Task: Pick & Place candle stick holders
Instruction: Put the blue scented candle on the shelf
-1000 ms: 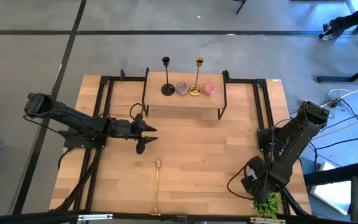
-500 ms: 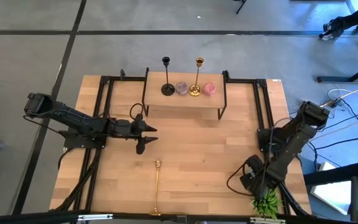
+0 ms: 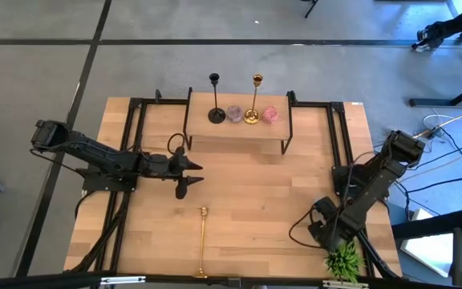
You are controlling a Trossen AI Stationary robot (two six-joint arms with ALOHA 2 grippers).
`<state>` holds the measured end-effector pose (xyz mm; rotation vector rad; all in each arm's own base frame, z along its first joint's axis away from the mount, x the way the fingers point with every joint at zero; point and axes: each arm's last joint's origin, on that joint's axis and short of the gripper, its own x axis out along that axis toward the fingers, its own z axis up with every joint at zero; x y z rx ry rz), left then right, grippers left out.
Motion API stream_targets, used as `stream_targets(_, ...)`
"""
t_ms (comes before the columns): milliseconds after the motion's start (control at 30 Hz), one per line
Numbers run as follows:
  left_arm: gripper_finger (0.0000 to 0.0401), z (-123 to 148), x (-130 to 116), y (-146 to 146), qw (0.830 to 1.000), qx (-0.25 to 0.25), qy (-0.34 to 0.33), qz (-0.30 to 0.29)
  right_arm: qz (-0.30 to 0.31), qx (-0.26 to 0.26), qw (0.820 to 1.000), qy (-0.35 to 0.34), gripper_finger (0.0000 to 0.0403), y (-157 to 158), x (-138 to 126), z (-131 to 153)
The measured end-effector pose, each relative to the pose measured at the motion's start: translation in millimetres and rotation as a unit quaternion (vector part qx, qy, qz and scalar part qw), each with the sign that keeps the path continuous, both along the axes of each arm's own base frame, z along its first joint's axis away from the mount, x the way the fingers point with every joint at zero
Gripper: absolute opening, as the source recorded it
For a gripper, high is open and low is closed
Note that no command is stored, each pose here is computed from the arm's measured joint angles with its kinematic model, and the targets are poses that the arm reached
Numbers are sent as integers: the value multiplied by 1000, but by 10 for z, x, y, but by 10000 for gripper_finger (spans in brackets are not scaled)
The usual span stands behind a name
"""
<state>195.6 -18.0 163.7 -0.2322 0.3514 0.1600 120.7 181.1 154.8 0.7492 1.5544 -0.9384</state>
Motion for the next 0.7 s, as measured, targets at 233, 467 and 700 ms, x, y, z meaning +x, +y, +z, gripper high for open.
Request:
stream_targets(233, 203, 6, 2, 0, 1000, 0, -3, -1, 27, -77, 997, 3, 291, -155, 152, 276)
stream_targets(467, 203, 6, 2, -1, 1000, 0, -3, -1, 33, -78, 996, -37, 291, -401, 339, 394)
stream_targets(700, 203, 5, 2, -3, 1000, 0, -2, -5, 18, -58, 998, -29, 291, -607, 399, 479)
